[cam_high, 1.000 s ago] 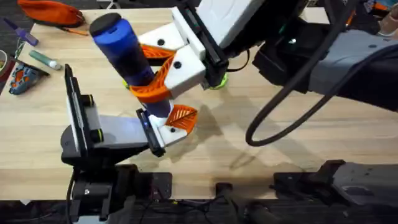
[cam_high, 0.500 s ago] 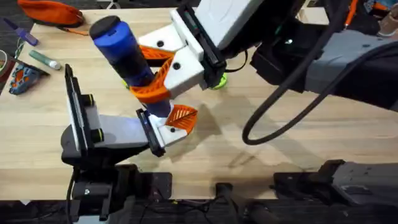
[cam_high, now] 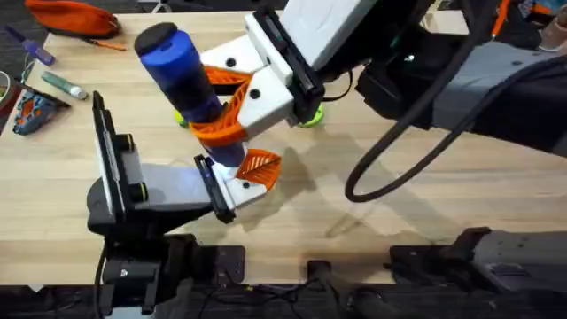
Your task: Pick up the gripper from the table and insert it into the empty holder that is missing its gripper. Then pick up a screw, insert it into the mounting hole, and use the screwdriver to tighten it. Finally, clean up the table by picking up the vegetable and placing it into the bucket.
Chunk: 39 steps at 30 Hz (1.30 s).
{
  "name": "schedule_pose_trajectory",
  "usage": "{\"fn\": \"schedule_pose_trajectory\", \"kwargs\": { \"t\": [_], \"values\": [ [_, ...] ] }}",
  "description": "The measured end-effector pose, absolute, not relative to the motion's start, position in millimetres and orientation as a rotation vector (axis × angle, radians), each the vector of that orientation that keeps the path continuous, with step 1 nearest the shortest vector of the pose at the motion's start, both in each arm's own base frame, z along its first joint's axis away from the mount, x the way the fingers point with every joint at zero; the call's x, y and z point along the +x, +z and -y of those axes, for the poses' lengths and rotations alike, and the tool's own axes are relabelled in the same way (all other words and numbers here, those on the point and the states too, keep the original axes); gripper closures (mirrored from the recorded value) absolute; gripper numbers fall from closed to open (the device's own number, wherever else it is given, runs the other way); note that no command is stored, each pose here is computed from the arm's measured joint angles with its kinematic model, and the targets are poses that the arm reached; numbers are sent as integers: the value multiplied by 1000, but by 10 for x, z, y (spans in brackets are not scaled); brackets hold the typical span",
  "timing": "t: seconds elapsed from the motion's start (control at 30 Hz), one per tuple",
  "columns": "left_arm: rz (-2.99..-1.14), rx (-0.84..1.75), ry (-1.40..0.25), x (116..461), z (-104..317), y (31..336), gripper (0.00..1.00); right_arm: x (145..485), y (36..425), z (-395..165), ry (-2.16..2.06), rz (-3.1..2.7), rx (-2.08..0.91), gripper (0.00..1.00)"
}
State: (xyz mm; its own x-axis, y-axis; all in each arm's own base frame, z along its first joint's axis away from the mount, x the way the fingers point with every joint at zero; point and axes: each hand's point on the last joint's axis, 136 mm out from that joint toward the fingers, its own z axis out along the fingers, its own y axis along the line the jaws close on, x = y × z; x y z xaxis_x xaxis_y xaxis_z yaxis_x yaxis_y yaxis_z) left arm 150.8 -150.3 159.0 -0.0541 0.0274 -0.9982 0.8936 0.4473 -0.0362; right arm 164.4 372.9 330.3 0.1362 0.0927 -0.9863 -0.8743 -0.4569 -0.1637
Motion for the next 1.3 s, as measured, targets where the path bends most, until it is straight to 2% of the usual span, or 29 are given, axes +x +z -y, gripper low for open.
{"fn": "schedule_pose_trajectory", "kwargs": {
  "t": [0.67, 0.93, 1.13, 1.3],
  "values": [
    [-1456, 863, -874, 1508, 1503, 1590, 995, 1663, 3334, -3755, 1478, -767, -1571, 979],
    [-1449, 853, -850, 1531, 1487, 1652, 995, 1758, 3465, -3770, 1562, -829, -1578, 979],
    [-1463, 852, -860, 1526, 1491, 1612, 995, 1903, 3967, -3688, 1493, -768, -1537, 979],
    [-1463, 851, -860, 1527, 1490, 1612, 995, 1832, 4283, -3623, 1465, -705, -1539, 979]
  ]
}}
